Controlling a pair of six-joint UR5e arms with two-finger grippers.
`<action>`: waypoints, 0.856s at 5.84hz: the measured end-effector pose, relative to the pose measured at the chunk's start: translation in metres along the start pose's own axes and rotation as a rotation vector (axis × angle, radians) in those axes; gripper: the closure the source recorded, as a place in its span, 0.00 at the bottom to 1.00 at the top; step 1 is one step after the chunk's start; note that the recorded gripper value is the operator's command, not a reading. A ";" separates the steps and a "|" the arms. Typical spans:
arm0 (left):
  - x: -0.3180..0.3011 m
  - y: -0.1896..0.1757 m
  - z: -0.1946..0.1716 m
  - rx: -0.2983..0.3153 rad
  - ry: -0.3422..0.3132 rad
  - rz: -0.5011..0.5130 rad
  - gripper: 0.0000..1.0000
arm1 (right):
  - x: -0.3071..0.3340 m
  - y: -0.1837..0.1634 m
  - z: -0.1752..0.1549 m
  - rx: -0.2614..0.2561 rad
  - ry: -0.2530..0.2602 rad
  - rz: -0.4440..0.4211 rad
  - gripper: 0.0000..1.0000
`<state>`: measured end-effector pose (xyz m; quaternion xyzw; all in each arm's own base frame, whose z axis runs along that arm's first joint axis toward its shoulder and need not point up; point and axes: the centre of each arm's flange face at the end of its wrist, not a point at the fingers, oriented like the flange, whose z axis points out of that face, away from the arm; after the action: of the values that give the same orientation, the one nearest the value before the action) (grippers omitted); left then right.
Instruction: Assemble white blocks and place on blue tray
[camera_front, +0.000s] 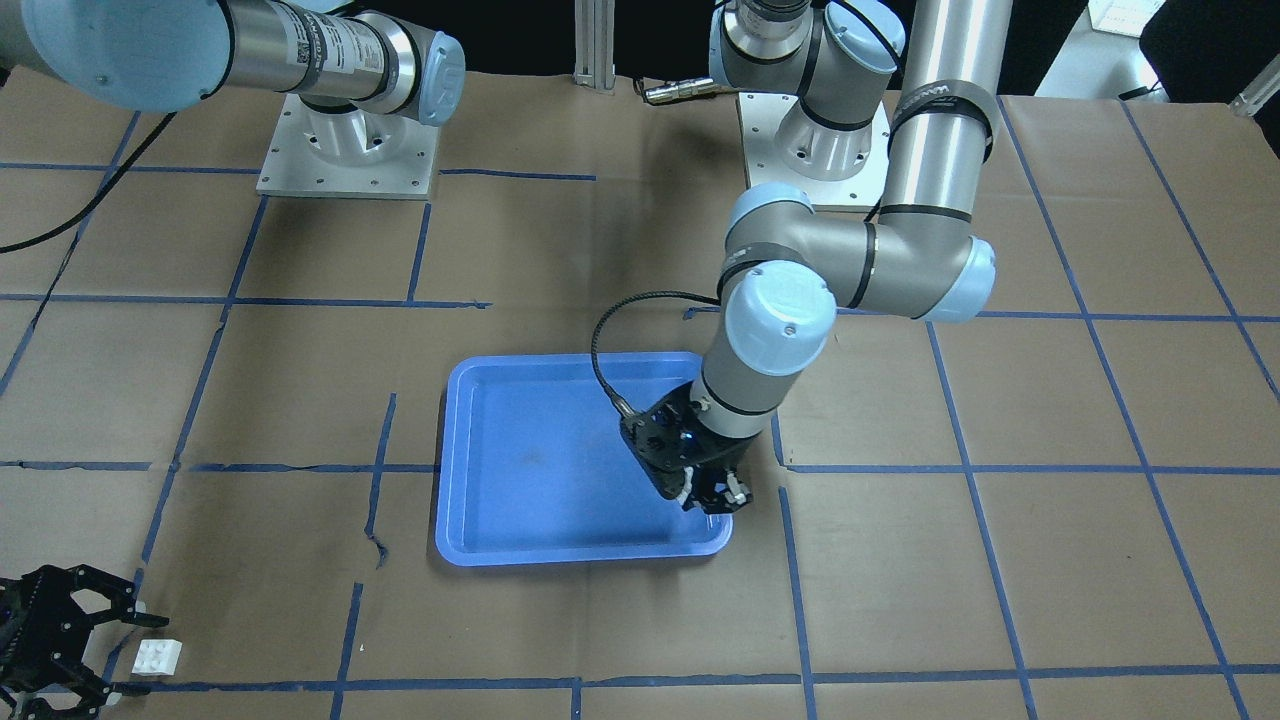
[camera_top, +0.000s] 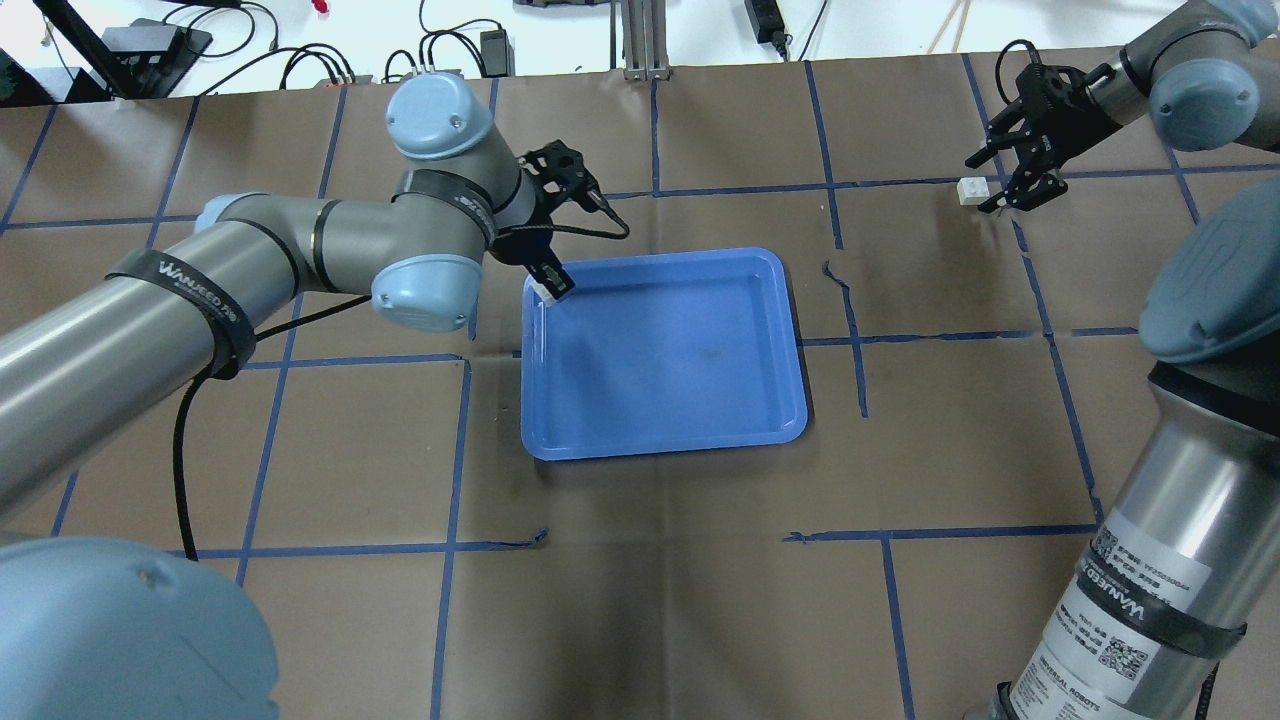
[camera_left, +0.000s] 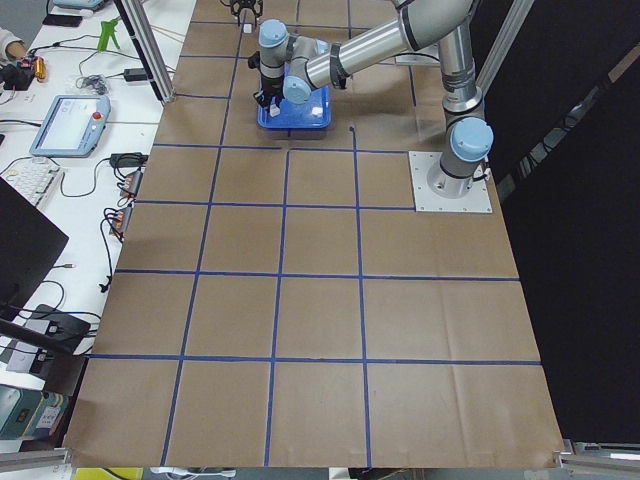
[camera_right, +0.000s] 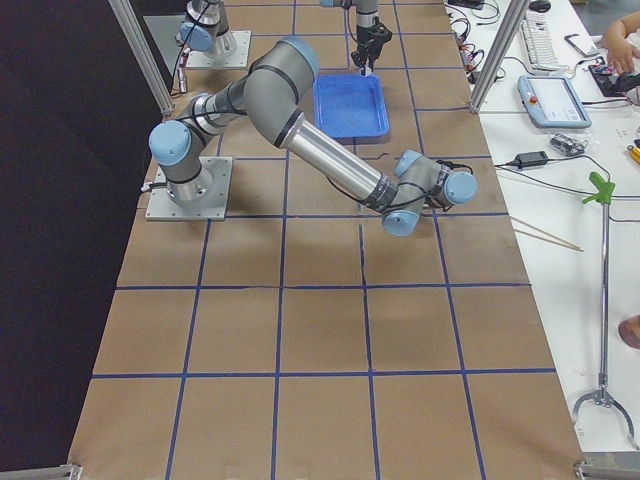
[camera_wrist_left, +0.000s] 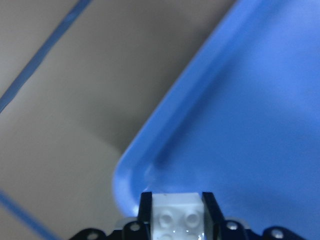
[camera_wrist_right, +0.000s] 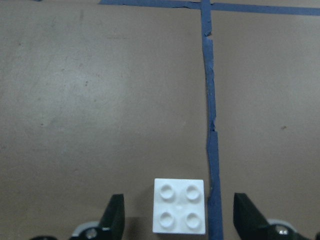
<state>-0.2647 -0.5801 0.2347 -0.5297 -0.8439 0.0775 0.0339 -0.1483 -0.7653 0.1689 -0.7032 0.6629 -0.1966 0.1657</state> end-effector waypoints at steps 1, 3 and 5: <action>0.028 -0.021 0.005 0.004 0.015 0.172 0.89 | 0.000 0.000 0.000 -0.001 0.000 0.000 0.59; 0.070 -0.045 0.022 -0.002 0.050 0.341 0.88 | 0.001 -0.001 -0.003 -0.003 0.003 -0.001 0.64; 0.079 -0.047 0.049 0.006 0.102 0.386 0.84 | 0.003 -0.012 -0.023 -0.017 0.024 -0.001 0.64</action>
<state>-0.3475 -0.5340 0.1921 -0.6847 -0.7238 0.0581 0.0628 -0.1486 -0.7671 0.1949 -0.7025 0.6662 -0.1994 0.1514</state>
